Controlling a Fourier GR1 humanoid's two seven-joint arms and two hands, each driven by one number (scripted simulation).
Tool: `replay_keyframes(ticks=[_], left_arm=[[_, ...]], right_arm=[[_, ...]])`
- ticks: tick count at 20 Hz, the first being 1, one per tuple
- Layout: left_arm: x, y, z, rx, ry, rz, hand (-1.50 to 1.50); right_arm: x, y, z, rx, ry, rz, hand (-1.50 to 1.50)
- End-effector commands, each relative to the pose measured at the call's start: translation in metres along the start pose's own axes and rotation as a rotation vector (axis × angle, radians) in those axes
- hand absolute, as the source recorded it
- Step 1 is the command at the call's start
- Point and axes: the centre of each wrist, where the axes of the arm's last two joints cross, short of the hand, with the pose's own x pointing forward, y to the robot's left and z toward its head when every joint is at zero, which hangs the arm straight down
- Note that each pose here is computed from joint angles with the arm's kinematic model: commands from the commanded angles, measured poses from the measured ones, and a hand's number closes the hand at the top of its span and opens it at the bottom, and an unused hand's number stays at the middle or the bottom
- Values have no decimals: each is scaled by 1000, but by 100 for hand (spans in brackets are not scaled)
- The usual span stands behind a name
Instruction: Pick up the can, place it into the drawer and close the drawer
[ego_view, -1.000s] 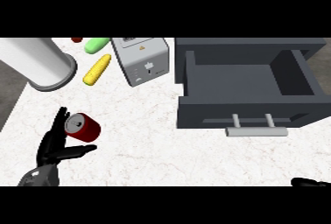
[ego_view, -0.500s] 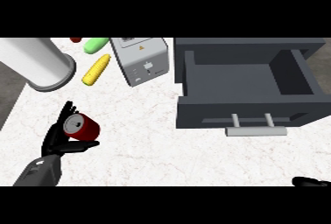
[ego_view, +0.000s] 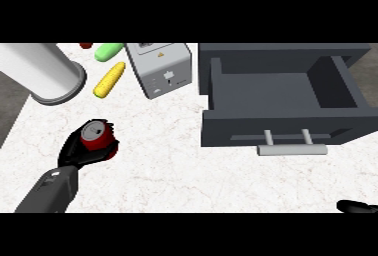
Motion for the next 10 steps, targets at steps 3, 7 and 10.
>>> replay_keyframes(ticks=[3, 7, 10], left_arm=[[-10, -13, 3, -44, -52, 37, 150], [1, -66, -30, 0, -59, 35, 150], [20, -104, -57, 48, -76, 21, 150]], right_arm=[[10, -7, 6, -18, -10, 8, -150], [0, 6, -3, -6, -5, 34, -150], [-12, 9, -4, -6, 4, 19, -150]])
